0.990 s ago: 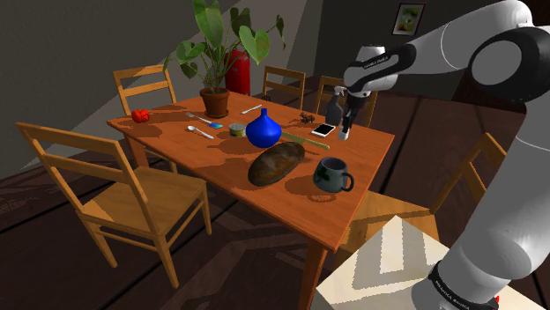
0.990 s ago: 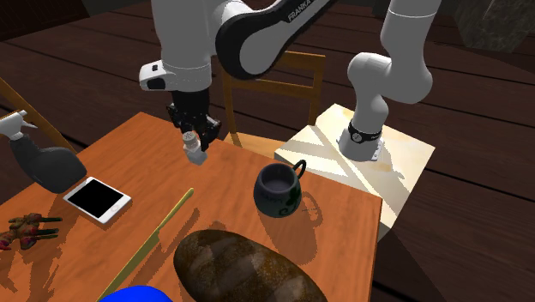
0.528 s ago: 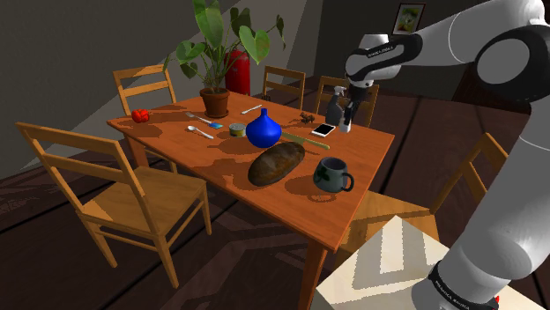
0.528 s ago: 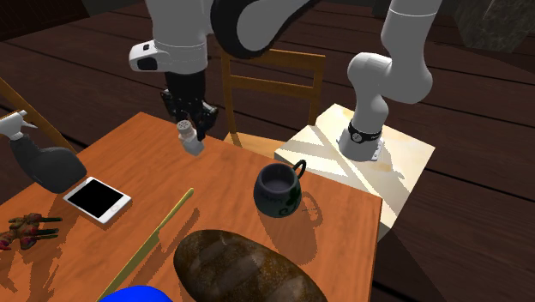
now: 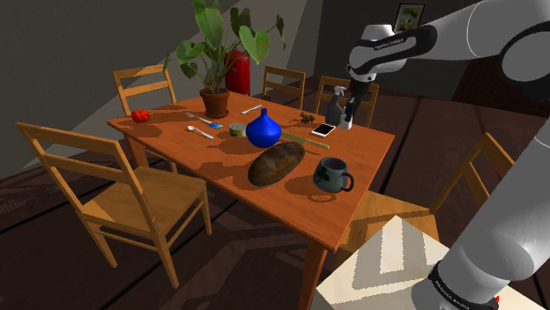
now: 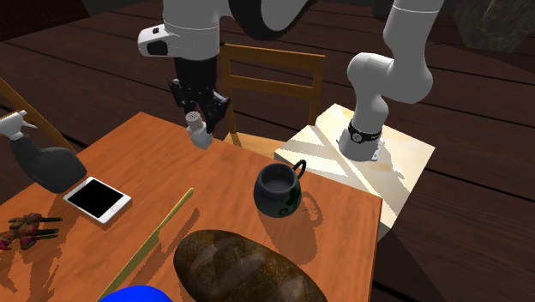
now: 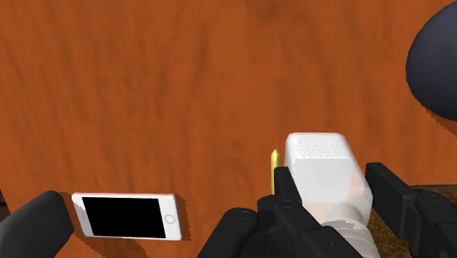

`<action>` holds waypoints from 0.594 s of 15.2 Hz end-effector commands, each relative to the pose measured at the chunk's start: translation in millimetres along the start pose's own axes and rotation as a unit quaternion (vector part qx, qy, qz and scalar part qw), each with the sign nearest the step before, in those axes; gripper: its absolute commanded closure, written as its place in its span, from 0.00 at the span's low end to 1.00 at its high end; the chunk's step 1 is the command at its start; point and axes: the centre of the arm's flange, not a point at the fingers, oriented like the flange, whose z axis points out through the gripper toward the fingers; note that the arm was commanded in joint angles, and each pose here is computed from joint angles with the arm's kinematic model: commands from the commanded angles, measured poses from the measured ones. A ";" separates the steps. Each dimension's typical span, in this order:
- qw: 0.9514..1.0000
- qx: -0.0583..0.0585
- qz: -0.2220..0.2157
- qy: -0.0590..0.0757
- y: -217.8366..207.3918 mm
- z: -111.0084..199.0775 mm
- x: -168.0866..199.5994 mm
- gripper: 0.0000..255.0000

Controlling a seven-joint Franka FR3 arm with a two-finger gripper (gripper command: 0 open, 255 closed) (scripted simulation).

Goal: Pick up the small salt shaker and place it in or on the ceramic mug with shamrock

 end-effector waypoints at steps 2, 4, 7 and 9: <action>1.000 0.000 0.001 0.000 -36.1 -10.2 -8.0 1.00; 1.000 0.000 0.001 0.000 -61.3 -15.1 -14.3 1.00; 1.000 0.000 0.001 0.000 -99.0 -22.3 -23.8 1.00; 1.000 0.000 0.001 0.000 -124.2 -27.2 -30.1 1.00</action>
